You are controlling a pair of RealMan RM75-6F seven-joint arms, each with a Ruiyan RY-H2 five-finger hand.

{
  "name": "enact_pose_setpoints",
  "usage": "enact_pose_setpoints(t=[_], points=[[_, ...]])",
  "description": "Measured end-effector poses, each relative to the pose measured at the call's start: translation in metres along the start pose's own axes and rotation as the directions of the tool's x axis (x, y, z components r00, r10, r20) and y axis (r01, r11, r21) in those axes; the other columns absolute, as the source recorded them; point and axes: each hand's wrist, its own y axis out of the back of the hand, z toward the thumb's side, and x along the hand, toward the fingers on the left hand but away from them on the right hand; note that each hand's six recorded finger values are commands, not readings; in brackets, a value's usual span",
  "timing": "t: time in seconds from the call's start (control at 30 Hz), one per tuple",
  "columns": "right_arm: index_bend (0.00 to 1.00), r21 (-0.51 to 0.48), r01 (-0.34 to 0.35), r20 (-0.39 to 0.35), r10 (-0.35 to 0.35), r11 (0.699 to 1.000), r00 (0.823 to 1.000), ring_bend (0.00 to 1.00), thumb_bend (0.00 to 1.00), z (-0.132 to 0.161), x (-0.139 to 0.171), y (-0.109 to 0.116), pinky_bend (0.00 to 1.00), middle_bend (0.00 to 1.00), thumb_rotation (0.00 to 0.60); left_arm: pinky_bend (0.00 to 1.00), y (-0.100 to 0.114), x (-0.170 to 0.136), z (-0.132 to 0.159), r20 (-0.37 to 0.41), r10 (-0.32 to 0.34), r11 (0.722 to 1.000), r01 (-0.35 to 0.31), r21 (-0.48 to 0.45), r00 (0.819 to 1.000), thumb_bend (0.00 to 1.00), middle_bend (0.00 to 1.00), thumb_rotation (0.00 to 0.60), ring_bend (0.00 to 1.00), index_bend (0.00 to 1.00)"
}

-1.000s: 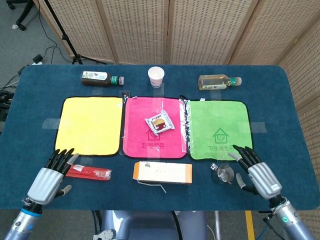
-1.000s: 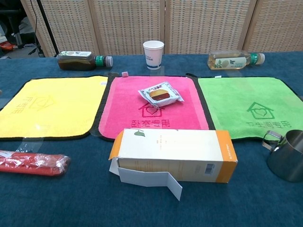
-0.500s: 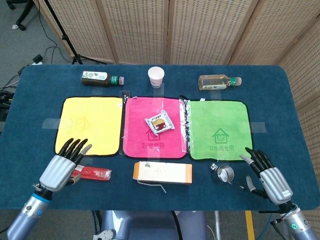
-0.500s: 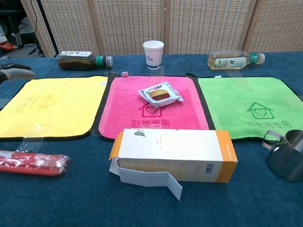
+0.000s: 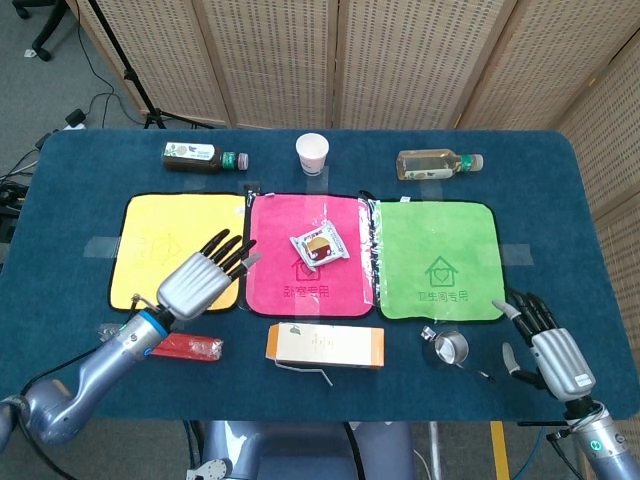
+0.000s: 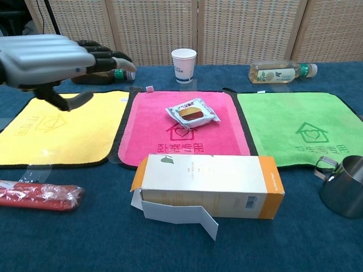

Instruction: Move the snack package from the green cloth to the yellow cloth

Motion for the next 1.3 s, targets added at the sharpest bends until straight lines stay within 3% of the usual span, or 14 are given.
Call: enact_pose_setpoints(t=[0.33, 0.67, 1.3], points=[[0.12, -0.014, 0.008, 0.037, -0.008, 1.000, 0.999, 0.00, 0.65, -0.013, -0.004, 0.003, 0.00, 0.00, 0.600, 0.00, 0.018, 0.074, 0.020, 0.036, -0.025, 0.990, 0.019, 0.142, 0.999, 0.75, 0.00, 0.600, 0.00, 0.00], [0.12, -0.021, 0.010, 0.067, -0.009, 1.000, 0.998, 0.00, 0.65, -0.022, -0.008, 0.005, 0.00, 0.00, 0.600, 0.00, 0.010, 0.136, 0.049, 0.065, -0.082, 0.977, 0.067, 0.201, 0.995, 0.75, 0.00, 0.600, 0.00, 0.00], [0.12, -0.038, 0.017, 0.101, -0.013, 0.999, 0.995, 0.00, 0.65, -0.034, -0.012, 0.007, 0.00, 0.00, 0.600, 0.00, -0.007, 0.184, 0.078, 0.072, -0.158, 0.965, 0.138, 0.225, 0.985, 0.74, 0.00, 0.600, 0.00, 0.00]])
